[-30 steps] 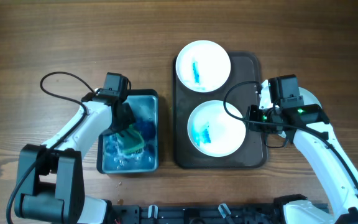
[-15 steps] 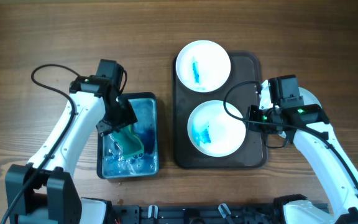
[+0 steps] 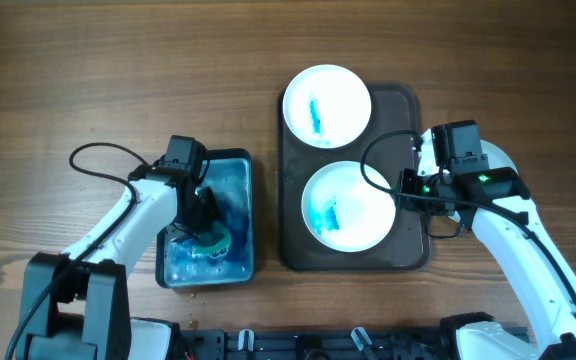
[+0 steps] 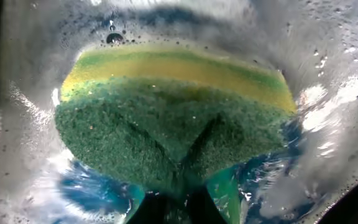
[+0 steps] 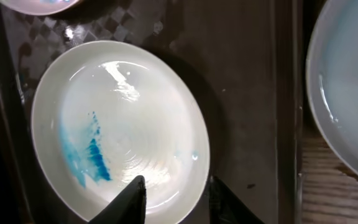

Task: Clean dirty plates on tray and stack at the side
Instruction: 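Grasp the sponge in the basin with the left gripper and lift it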

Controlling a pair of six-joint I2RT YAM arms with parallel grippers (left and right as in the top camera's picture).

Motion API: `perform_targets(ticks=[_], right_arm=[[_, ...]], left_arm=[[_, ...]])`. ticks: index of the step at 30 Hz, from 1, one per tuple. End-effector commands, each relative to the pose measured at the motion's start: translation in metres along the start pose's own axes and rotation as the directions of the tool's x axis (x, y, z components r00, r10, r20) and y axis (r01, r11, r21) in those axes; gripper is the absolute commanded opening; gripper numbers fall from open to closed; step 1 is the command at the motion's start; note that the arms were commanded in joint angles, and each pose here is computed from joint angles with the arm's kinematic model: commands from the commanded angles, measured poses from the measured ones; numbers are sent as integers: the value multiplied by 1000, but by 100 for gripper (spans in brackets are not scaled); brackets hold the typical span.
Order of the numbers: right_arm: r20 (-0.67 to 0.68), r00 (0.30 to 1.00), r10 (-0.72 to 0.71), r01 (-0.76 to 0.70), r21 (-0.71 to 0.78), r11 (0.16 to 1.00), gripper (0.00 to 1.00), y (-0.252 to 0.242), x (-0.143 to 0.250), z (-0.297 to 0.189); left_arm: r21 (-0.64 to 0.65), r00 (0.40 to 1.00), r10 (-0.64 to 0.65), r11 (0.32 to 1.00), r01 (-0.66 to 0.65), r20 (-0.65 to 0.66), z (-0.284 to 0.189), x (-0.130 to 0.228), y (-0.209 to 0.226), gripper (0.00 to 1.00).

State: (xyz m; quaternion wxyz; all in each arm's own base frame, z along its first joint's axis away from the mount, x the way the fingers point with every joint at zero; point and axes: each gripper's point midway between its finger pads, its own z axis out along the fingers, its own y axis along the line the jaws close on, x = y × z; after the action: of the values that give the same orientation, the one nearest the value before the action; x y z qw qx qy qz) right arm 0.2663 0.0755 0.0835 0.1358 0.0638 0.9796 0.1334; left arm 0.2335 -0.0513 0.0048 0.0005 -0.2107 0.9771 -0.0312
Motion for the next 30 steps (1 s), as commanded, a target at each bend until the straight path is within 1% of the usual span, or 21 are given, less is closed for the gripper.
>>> perform_targets(ticks=[1,5,8,12,20,23,27,30], right_arm=[[12,992,126,-126,81,989,36,-13,-2,1],[-51,987,151,-146,91,985,39,-14,5,16],[-90,988,125,-115,102,988,39,-17,8,27],[-148,988,41,-39,18,999,39,-5,11,42],[-187,982,36,-28,45,999,40,-13,18,55],[-180,983,37,-27,58,998,39,-20,25,67],[-169,986,7,-8,-9,1000,19,-15,31,77],[-160,987,4,-6,-11,1000,8,-15,30,78]], left_arm=[[-8,997,63,998,-63,33,-18,-14,-7,4],[-3,988,147,989,-147,49,-60,-30,-21,4],[4,980,188,982,-188,65,-90,-38,-29,4],[22,972,212,976,-215,101,-118,-45,-42,4],[49,954,272,959,-279,123,-122,-38,-64,4],[94,951,275,953,-290,145,-123,-40,-76,4],[244,945,287,916,-318,155,-128,-37,-106,4],[318,936,311,881,-350,167,-130,-32,-129,4]])
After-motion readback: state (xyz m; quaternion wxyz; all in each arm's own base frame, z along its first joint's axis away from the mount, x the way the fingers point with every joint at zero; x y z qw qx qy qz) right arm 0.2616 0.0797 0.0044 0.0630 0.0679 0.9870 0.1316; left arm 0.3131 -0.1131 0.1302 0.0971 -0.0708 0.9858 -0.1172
